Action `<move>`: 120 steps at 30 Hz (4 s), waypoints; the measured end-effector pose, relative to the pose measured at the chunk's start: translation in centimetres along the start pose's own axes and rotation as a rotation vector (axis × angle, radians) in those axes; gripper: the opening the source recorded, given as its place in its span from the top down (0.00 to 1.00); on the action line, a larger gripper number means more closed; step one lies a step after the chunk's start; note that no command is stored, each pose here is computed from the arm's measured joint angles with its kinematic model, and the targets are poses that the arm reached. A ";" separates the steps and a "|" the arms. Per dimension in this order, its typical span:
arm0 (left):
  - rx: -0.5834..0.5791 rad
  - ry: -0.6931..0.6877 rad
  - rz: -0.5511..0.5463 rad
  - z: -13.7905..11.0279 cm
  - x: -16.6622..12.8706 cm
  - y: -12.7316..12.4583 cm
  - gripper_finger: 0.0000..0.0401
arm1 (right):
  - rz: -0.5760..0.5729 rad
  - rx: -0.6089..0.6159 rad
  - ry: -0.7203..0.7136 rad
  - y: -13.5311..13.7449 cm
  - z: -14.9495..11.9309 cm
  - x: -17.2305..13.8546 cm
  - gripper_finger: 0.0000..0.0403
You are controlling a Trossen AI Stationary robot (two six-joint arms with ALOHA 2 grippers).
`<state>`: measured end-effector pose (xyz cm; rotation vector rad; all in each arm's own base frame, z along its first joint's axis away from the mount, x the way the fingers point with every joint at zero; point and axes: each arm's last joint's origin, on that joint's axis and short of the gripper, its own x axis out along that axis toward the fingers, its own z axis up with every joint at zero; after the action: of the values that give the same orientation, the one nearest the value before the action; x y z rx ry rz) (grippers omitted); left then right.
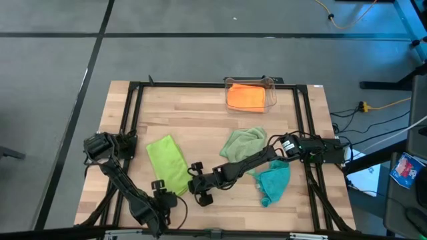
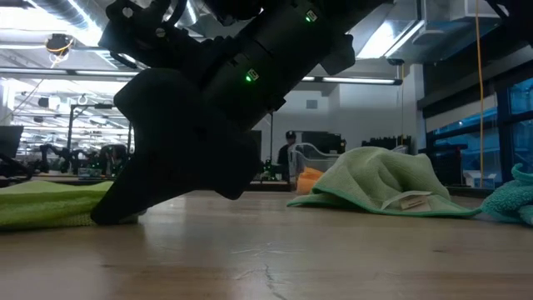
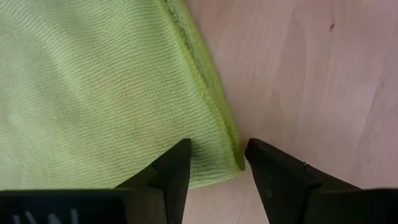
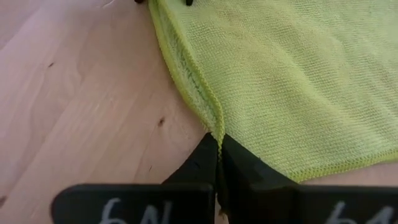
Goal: Fold microfiber towels
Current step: Fold the light green microfiber towel
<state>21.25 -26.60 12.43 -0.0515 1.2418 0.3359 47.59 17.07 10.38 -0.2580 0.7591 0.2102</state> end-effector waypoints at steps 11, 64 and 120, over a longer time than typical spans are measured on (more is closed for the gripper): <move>-0.008 -0.014 0.001 -0.1 0.1 -0.1 0.97 | 0.000 0.008 -0.003 0.0 0.0 0.0 0.97; 0.220 0.047 0.339 5.0 -6.4 2.3 1.00 | -0.187 0.054 0.169 -3.8 5.5 -4.7 0.98; -0.045 0.015 0.355 4.3 -11.2 12.9 0.72 | -0.170 0.197 0.388 -9.6 6.1 -14.4 0.53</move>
<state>18.49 -15.91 26.17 0.1303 1.2577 0.6723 44.04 8.49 26.24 -0.1765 1.1285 -0.0800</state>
